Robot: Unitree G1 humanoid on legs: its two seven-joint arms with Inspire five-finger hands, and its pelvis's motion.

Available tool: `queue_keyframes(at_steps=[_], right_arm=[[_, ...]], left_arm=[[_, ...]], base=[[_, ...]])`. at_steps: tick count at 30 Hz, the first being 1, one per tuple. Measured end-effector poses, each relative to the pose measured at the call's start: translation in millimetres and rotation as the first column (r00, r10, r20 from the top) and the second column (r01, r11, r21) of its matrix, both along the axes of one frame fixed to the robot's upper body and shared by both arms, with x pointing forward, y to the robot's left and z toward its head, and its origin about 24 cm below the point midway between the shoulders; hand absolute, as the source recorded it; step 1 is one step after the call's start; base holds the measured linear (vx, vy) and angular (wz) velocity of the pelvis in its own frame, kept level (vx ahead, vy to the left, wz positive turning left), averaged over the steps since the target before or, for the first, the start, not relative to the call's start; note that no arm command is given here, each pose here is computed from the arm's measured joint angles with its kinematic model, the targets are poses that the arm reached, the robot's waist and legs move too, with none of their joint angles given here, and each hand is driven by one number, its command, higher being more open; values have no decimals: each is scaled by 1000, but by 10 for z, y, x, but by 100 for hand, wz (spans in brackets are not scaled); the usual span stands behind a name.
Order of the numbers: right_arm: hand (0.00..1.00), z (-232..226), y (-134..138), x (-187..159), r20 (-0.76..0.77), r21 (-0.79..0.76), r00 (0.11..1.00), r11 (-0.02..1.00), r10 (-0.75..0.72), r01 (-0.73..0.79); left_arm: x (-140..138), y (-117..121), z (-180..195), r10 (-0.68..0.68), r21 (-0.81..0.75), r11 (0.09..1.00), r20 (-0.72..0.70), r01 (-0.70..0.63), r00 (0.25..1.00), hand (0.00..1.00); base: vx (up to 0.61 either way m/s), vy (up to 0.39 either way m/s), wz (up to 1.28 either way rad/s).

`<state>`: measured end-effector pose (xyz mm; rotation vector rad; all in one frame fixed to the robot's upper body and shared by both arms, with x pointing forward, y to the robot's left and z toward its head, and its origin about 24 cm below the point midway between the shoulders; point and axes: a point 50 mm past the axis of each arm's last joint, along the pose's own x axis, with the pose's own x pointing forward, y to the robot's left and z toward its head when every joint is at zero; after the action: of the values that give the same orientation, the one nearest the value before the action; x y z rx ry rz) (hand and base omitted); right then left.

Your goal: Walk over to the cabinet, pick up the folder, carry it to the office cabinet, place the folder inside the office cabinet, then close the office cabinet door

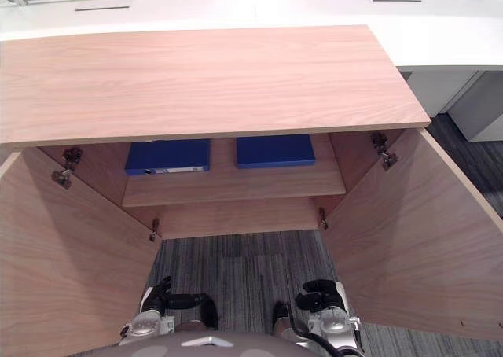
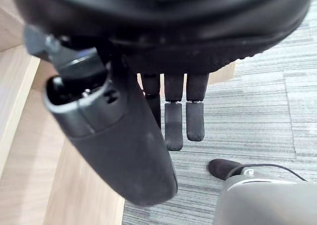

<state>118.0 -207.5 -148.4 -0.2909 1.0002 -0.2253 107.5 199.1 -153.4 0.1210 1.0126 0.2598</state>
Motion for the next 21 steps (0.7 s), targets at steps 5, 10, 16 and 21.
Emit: queue_keyframes(at_steps=[5, 10, 16, 21], right_arm=[[100, -45, -33, -104, -39, 19, 997, 998, -63, 64], [100, -71, -40, -132, -65, 23, 995, 997, -78, 79], [100, -94, -52, -185, -87, 31, 989, 992, -116, 119], [100, -93, -55, -176, -87, 30, 990, 992, -116, 119]], left_arm=[[-42, 1, -20, 1, -8, 1000, -18, -2, 1000, 100], [-45, 0, -23, -8, -9, 1000, -21, 7, 1000, 100], [-52, 3, -25, -14, -5, 1000, -26, 14, 1000, 100], [-51, -3, -32, -17, -7, 1000, -32, 17, 999, 100]], base=[[-53, 48, 6], [14, 25, 4], [46, 2, -2], [8, -2, -1]])
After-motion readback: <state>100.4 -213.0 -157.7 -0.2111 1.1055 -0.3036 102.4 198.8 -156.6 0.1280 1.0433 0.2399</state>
